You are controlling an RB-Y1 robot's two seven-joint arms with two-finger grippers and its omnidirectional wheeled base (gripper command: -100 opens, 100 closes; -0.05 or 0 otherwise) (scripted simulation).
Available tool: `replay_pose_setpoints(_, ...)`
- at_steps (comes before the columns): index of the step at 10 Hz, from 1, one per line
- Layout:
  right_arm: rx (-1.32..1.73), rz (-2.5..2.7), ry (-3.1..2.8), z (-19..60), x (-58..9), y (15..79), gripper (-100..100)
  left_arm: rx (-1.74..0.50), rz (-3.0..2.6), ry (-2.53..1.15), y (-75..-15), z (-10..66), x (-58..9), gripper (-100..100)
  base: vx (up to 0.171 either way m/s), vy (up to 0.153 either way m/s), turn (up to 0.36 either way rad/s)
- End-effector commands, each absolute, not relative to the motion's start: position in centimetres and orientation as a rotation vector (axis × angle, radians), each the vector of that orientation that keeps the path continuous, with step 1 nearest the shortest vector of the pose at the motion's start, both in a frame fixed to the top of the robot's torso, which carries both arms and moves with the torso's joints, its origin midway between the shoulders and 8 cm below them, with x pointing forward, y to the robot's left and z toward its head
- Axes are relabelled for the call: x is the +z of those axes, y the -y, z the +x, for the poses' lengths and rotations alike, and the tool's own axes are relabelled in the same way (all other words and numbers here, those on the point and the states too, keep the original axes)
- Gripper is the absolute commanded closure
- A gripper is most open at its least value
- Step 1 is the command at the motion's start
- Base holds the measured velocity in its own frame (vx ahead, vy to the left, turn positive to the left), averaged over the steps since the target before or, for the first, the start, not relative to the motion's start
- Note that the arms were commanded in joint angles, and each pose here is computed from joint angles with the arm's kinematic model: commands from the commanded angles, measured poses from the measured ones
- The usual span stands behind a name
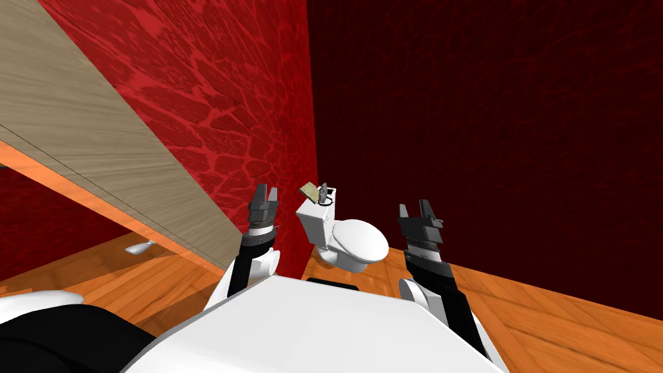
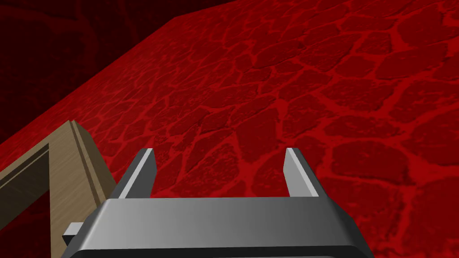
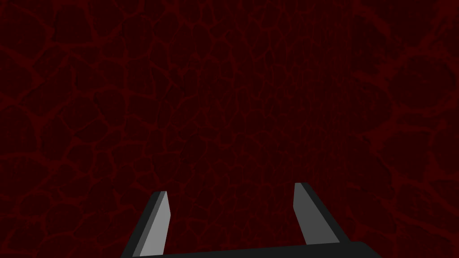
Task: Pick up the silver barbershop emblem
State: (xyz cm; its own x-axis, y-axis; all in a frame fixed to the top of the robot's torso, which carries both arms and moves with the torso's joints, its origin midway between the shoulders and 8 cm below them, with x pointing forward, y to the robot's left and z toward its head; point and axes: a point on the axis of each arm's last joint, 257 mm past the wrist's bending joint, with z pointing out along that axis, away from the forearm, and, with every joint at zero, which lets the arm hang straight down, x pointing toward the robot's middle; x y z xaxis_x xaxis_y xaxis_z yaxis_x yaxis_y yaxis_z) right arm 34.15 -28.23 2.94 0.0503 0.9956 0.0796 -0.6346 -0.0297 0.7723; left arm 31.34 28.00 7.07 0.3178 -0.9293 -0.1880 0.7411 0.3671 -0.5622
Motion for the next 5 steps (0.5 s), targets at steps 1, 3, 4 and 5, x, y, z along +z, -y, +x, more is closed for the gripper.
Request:
replay_pose_setpoints(1,1.446,0.764,-0.613,34.2,2.9,28.2,0,-1.134,-0.396,-0.567,-27.8,31.7,6.7,-100,0.003,-0.013,-0.024)
replay_pose_setpoints(3,1.446,0.764,-0.613,34.2,2.9,28.2,0,-1.118,-0.379,-0.631,-27.6,32.3,5.7,-100,0.012,-0.040,-0.029)
replay_pose_setpoints(4,1.446,0.764,-0.613,34.2,2.9,28.2,0,-1.105,-0.373,-0.669,-27.6,32.7,5.0,-100,0.027,-0.048,-0.044)
replay_pose_setpoints(5,1.446,0.764,-0.613,34.2,2.9,28.2,0,-1.091,-0.367,-0.710,-27.6,33.2,4.3,-100,0.022,-0.062,-0.049)
